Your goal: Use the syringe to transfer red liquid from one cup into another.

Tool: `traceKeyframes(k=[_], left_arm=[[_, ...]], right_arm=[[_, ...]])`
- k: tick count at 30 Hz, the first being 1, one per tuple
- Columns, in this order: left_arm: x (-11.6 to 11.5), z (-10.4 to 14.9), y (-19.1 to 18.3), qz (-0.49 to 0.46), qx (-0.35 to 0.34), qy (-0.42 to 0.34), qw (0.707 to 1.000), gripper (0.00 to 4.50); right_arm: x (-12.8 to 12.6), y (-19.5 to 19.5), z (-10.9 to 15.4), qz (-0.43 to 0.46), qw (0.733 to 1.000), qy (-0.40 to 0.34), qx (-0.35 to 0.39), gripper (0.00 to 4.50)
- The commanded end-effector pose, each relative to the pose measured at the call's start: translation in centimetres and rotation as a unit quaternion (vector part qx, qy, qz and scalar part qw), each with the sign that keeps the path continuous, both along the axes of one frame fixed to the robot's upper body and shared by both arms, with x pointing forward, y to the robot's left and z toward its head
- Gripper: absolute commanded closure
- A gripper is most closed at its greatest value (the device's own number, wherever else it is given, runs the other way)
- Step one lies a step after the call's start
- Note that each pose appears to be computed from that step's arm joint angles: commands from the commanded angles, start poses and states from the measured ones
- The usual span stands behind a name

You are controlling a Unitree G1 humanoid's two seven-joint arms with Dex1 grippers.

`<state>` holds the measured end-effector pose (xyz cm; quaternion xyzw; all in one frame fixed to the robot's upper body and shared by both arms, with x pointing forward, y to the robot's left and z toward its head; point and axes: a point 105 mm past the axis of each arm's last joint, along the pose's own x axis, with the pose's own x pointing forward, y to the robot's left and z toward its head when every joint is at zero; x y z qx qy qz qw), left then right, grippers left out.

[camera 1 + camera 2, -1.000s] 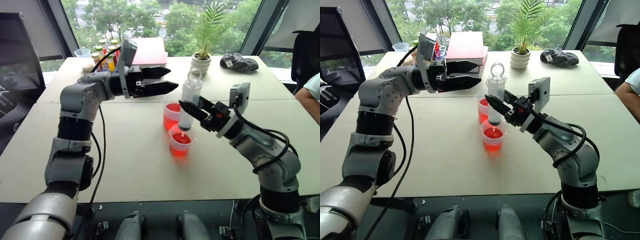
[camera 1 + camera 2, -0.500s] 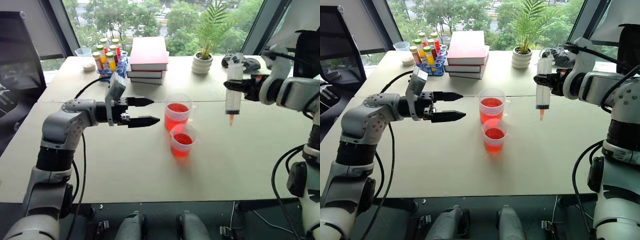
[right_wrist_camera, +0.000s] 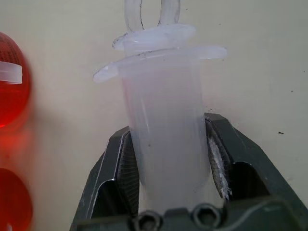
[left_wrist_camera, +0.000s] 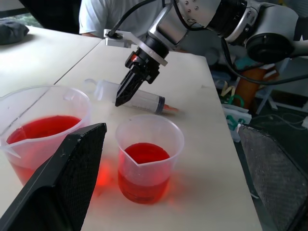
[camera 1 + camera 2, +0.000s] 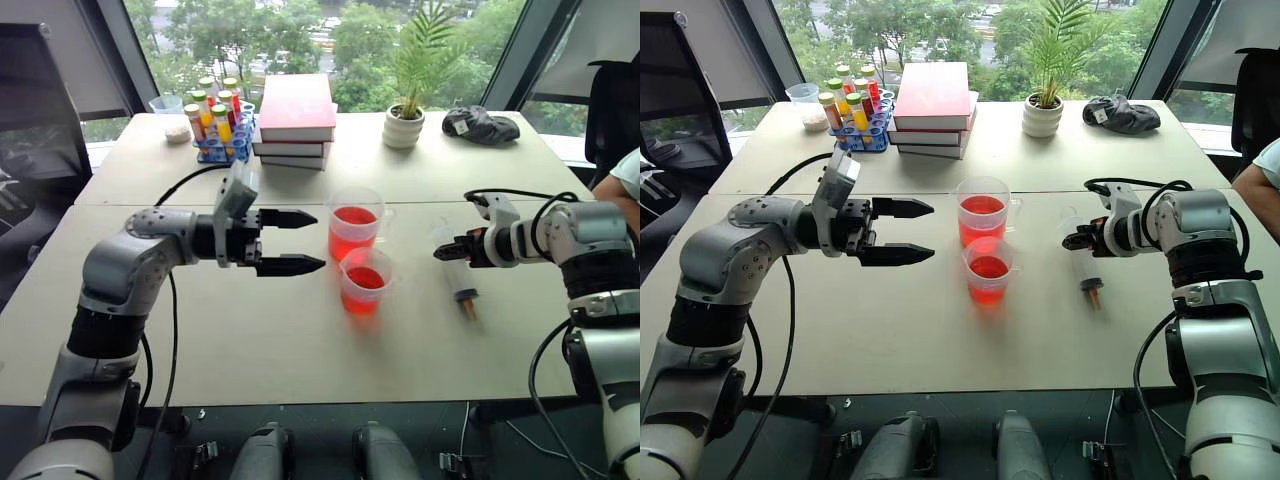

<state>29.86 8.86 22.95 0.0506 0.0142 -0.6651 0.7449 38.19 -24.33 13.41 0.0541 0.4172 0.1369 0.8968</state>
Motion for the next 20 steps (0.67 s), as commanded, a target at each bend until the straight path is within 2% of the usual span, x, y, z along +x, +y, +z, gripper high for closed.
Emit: traceKeyframes(k=[1, 2, 4, 6, 8, 12, 15, 20], left_arm=[[-0.6, 1.4, -0.1, -0.009, -0.020, -0.011, 1.000, 0.00], [-0.6, 1.5, -0.1, -0.008, -0.023, -0.008, 1.000, 0.00], [-0.6, 1.5, -0.1, -0.007, -0.024, -0.006, 1.000, 0.00], [-0.6, 1.5, 0.1, -0.003, -0.021, -0.006, 1.000, 0.00], [-0.5, 1.5, 0.2, 0.003, -0.021, -0.005, 1.000, 0.00], [-0.4, 1.6, 0.8, 0.020, -0.017, -0.004, 1.000, 0.00], [-0.2, 1.6, 1.3, 0.031, -0.013, -0.003, 0.999, 0.00], [0.0, 1.3, 1.9, 0.042, -0.005, 0.009, 0.999, 0.00]], right_arm=[[0.0, 0.0, 1.5, 0.010, 1.000, -0.021, 0.012, 0.60], [-0.1, 0.0, 2.0, 0.014, 0.999, -0.027, 0.014, 0.08], [-0.4, -0.2, 3.0, 0.022, 0.999, -0.045, 0.004, 0.03], [-1.3, 0.0, 5.0, 0.043, 0.996, -0.083, -0.007, 0.03], [-3.0, 0.5, 7.1, 0.080, 0.989, -0.124, -0.023, 0.03], [-8.0, 2.9, 11.3, 0.187, 0.956, -0.224, 0.011, 0.03], [-11.7, 3.4, 12.3, 0.240, 0.936, -0.258, -0.003, 0.03], [-14.8, 3.3, 12.3, 0.262, 0.928, -0.266, -0.011, 0.03]])
